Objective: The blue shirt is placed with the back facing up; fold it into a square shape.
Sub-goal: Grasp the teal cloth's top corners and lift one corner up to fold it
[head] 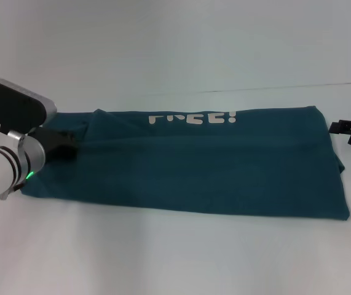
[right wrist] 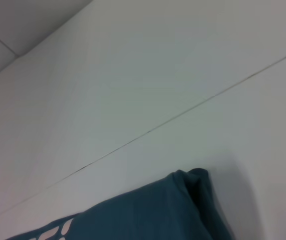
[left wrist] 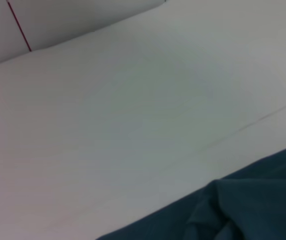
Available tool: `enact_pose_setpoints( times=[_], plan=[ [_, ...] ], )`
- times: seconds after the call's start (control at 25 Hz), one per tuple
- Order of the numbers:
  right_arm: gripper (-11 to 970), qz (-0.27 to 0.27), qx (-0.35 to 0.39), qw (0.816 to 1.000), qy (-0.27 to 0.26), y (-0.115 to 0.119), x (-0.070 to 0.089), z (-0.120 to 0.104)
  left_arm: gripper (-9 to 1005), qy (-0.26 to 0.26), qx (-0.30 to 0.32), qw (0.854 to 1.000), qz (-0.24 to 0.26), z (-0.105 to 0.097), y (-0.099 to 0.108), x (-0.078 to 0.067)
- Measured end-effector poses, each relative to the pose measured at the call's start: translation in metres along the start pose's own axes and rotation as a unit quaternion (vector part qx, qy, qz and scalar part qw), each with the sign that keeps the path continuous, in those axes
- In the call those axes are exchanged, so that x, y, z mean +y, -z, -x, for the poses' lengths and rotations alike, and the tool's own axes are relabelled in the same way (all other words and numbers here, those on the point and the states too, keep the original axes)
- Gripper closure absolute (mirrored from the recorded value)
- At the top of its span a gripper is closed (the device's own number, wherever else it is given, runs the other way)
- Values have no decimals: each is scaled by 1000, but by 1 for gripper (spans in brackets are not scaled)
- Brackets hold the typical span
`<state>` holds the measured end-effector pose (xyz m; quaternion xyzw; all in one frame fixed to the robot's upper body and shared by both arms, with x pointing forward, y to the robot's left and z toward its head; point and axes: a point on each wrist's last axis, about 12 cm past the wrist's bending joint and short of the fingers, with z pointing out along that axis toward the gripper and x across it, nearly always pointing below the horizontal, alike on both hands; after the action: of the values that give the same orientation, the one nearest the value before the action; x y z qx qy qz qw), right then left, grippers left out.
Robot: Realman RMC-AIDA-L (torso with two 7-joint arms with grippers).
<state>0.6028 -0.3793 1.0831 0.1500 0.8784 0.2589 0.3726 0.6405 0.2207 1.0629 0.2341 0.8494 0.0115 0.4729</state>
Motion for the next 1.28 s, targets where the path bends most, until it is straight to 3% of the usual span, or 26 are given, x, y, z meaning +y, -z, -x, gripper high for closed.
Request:
enact_pose_setpoints(
  times=[0.24, 1.0, 1.28],
  plan=[
    [352, -3, 4, 1000, -3, -2, -1, -2, 988, 3, -6, 1000, 6, 2, 2, 3],
    [406, -11, 10, 1000, 22, -23, 17, -8, 987, 3, -8, 1000, 7, 4, 1, 4],
    [707, -11, 12, 999, 38, -27, 21, -9, 987, 5, -5, 1000, 8, 1, 2, 4]
  ],
)
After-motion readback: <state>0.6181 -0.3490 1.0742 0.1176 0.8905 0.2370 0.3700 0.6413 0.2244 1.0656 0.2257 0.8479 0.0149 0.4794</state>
